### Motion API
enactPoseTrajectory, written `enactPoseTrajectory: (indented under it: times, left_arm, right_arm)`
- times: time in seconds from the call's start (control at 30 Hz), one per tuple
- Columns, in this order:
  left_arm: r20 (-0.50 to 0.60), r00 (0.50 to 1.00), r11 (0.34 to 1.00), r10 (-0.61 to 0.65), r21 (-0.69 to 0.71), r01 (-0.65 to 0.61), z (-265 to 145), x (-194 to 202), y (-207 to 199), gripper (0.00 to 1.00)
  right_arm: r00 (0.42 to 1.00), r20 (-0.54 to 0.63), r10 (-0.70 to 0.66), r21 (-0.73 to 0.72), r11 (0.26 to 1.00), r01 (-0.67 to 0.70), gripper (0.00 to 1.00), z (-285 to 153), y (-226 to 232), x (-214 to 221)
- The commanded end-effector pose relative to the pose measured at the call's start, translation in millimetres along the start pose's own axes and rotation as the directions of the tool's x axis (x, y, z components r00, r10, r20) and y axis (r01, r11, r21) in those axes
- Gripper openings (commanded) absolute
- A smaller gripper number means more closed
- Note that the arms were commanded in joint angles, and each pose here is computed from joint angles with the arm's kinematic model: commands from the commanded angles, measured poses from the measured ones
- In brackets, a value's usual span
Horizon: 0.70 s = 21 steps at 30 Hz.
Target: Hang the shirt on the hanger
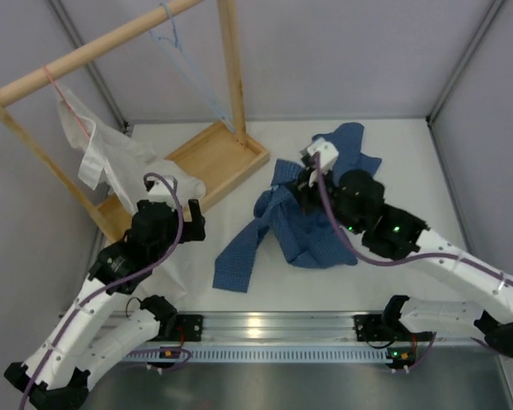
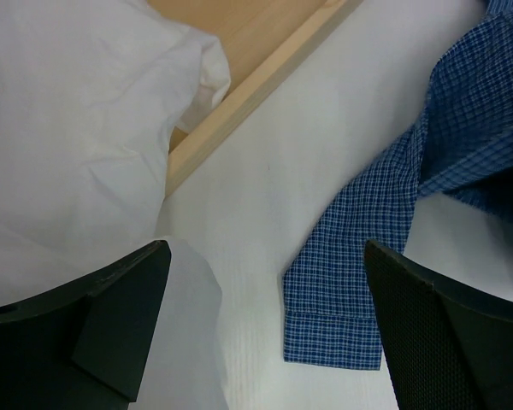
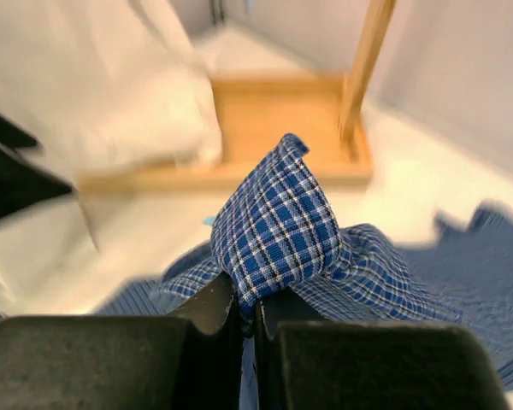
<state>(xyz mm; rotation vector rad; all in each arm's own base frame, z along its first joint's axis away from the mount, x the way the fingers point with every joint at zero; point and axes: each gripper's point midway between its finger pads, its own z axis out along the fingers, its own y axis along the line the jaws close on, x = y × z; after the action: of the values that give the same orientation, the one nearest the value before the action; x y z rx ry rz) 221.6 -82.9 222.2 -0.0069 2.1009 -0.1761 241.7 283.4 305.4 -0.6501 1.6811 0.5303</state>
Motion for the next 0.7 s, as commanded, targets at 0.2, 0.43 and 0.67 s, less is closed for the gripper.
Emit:
enactPoseTrajectory:
  times: [0.2,0.43,0.67]
  left_arm:
    - [0.308,0.947,0.979,-0.095,0.201,0.032,-53.8,-53.0,-11.5,0.98]
    - [0.345,0.935,0.899,-0.085,0.432,-0.077,-77.1,-52.9,-49.7,0.98]
    - [0.107,0.991,0.753,-0.082,0.657,-0.009,-51.2,-43.6,-121.9,0.98]
  right_arm:
    - [0.979,0.163,-0.125,-0.463,0.866,0.187,0.00,-147.1,63.8,-210.1]
    - [0.976,-0.117,-0.186,-0.265,0.953,0.150,0.00,-134.3,17.6,-86.9]
    - [0.949,-0.310,-0.053,-0.161,0.987,0.003,0.00,-124.1,-0.7,60.6]
